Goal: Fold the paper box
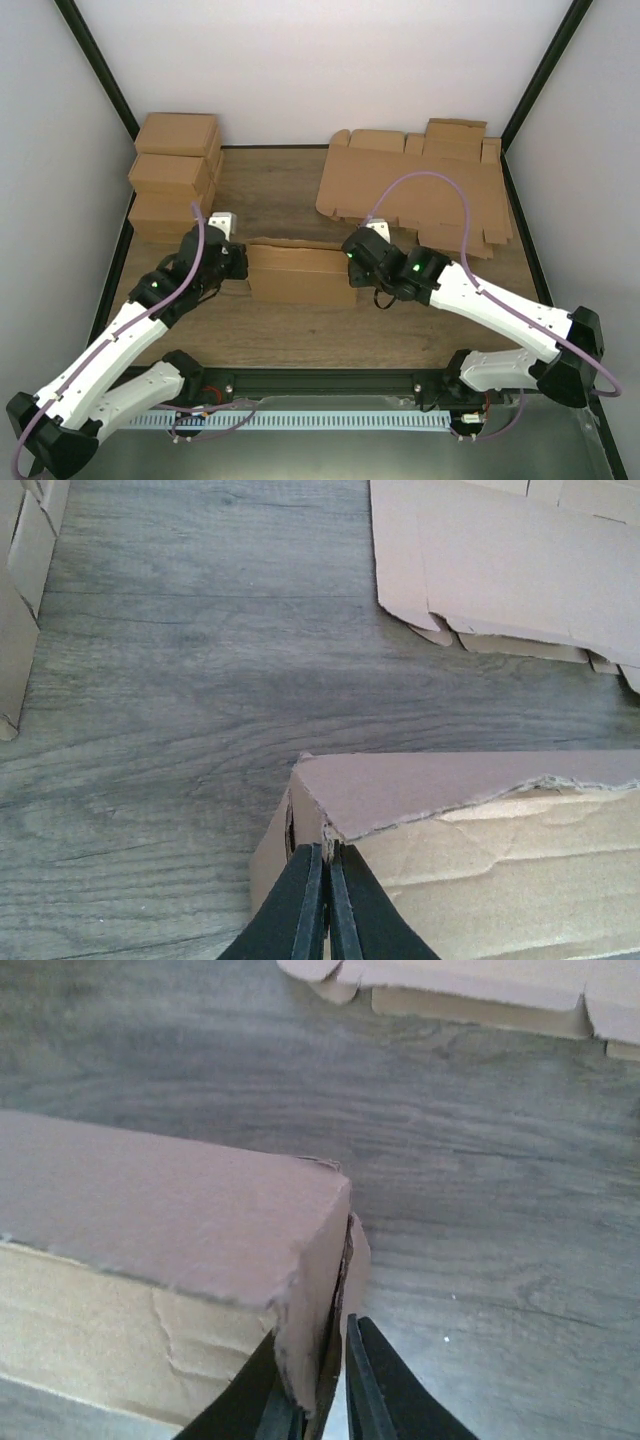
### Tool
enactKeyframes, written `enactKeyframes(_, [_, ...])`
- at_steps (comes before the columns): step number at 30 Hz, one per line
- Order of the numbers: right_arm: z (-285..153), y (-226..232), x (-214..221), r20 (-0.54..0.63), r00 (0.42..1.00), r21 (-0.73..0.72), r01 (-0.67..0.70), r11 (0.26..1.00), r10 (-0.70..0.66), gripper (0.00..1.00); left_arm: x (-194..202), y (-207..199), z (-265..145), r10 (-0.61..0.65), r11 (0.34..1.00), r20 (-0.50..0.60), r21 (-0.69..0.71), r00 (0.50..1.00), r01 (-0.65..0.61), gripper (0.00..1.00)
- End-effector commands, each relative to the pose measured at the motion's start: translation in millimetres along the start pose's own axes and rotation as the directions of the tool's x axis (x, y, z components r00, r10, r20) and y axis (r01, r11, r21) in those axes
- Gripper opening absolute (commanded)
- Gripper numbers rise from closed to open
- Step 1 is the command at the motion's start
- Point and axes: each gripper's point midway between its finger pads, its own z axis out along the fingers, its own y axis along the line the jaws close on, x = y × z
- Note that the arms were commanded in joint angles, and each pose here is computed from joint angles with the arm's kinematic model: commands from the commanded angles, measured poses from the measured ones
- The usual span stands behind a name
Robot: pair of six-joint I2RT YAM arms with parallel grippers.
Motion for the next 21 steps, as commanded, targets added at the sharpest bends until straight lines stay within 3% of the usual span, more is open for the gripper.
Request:
enactKeyframes(1, [2.7, -24.2, 59.1, -0.253, 0.963, 0.064, 0.113, 0.992, -0.093, 0.15, 11.5, -4.7, 0.3, 0.009, 1.0, -0.05, 0.024, 0.999, -0.008, 0.04])
enactKeyframes(6, [-3.9, -17.1, 50.3, -0.213, 0.974, 0.021, 0.077, 0.997, -0.071, 0.11, 9.4, -5.9, -2.0, 0.011, 1.0, -0.047, 0.03, 0.999, -0.009, 0.04])
enactKeyframes(7, [-3.9, -17.3, 49.5, -0.21, 0.975, 0.022, 0.081, 0.996, -0.074, 0.13, 9.2, -6.4, -2.1, 0.011, 0.999, -0.046, 0.032, 0.999, -0.01, 0.04])
enactKeyframes(10, [-3.8, -14.4, 44.7, -0.202, 0.976, 0.023, 0.088, 0.996, -0.081, 0.36, 8.4, -8.6, -2.1, 0.016, 0.999, -0.05, 0.041, 0.999, -0.014, 0.04])
enactKeyframes(16, [-16.3, -0.6, 12.4, -0.086, 0.994, -0.025, 0.062, 0.998, -0.064, 0.36, 7.3, -9.3, -3.2, 0.018, 0.999, -0.05, 0.043, 0.999, -0.016, 0.04])
enactKeyframes(21, [-19.8, 5.8, -2.3, -0.037, 0.997, -0.034, 0.067, 0.997, -0.068, 0.42, 4.1, -10.4, -4.8, 0.021, 0.999, -0.043, 0.045, 0.999, -0.019, 0.04])
